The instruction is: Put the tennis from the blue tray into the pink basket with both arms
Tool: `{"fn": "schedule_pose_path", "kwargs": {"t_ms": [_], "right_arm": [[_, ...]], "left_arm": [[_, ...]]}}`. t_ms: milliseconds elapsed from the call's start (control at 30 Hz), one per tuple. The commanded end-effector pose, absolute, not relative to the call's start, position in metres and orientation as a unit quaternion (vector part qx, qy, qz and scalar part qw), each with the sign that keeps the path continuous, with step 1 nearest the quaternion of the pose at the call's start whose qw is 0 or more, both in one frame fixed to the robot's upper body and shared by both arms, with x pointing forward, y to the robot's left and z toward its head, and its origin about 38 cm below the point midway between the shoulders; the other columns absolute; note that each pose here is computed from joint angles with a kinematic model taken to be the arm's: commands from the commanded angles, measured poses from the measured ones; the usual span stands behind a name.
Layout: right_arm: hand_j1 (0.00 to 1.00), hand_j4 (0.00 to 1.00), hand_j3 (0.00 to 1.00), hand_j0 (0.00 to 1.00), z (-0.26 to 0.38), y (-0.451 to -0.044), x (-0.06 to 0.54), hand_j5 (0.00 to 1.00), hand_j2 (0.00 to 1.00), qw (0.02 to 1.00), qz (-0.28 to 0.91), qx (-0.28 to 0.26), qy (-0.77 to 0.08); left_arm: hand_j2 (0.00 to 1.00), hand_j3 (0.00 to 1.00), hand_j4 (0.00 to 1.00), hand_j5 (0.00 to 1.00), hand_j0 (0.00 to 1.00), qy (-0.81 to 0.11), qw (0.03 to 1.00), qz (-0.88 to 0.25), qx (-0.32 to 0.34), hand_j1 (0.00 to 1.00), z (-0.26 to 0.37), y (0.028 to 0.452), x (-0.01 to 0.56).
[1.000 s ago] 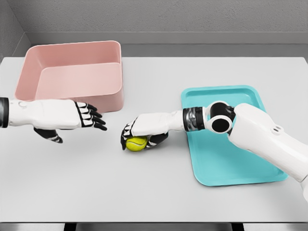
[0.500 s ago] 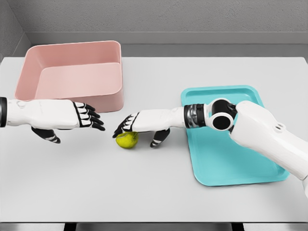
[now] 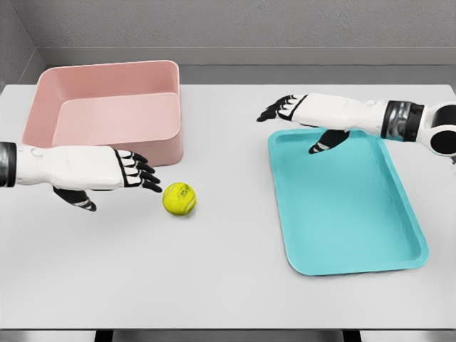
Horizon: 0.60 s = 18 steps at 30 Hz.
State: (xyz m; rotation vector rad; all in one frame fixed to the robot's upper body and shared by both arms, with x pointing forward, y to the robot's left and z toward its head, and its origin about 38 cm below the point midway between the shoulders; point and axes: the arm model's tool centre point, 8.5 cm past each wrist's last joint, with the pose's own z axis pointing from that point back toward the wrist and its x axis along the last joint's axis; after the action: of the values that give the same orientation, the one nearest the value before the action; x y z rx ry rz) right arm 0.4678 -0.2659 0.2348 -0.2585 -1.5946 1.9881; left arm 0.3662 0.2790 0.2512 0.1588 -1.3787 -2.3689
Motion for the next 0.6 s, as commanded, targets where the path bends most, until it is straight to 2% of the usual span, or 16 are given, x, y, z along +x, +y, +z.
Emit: {"fn": "schedule_pose_path", "kwargs": {"t_ms": [0,33,300,567], "right_arm": [[1.0,1.0,1.0,1.0,0.264,-0.326,0.471,1.0,1.0,0.316,0.713,-0.162,-0.604],[1.0,1.0,1.0,1.0,0.257,-0.342,0.465,1.0,1.0,0.33,0.712,-0.168,-0.596],[1.0,1.0,1.0,1.0,0.272,-0.364,0.463,1.0,1.0,0.337,0.7,-0.195,-0.598],[1.0,1.0,1.0,1.0,0.25,-0.368,0.458,1.0,1.0,0.356,0.703,-0.181,-0.588]], "left_arm": [[1.0,1.0,1.0,1.0,1.0,-0.51,0.187,-0.839,0.041,1.0,0.249,0.262,0.368],[1.0,1.0,1.0,1.0,1.0,-0.514,0.184,-0.837,0.039,1.0,0.249,0.259,0.368],[1.0,1.0,1.0,1.0,1.0,-0.552,0.142,-0.822,0.002,1.0,0.243,0.206,0.369],[1.0,1.0,1.0,1.0,1.0,-0.538,0.134,-0.832,0.0,1.0,0.241,0.199,0.372]]}}
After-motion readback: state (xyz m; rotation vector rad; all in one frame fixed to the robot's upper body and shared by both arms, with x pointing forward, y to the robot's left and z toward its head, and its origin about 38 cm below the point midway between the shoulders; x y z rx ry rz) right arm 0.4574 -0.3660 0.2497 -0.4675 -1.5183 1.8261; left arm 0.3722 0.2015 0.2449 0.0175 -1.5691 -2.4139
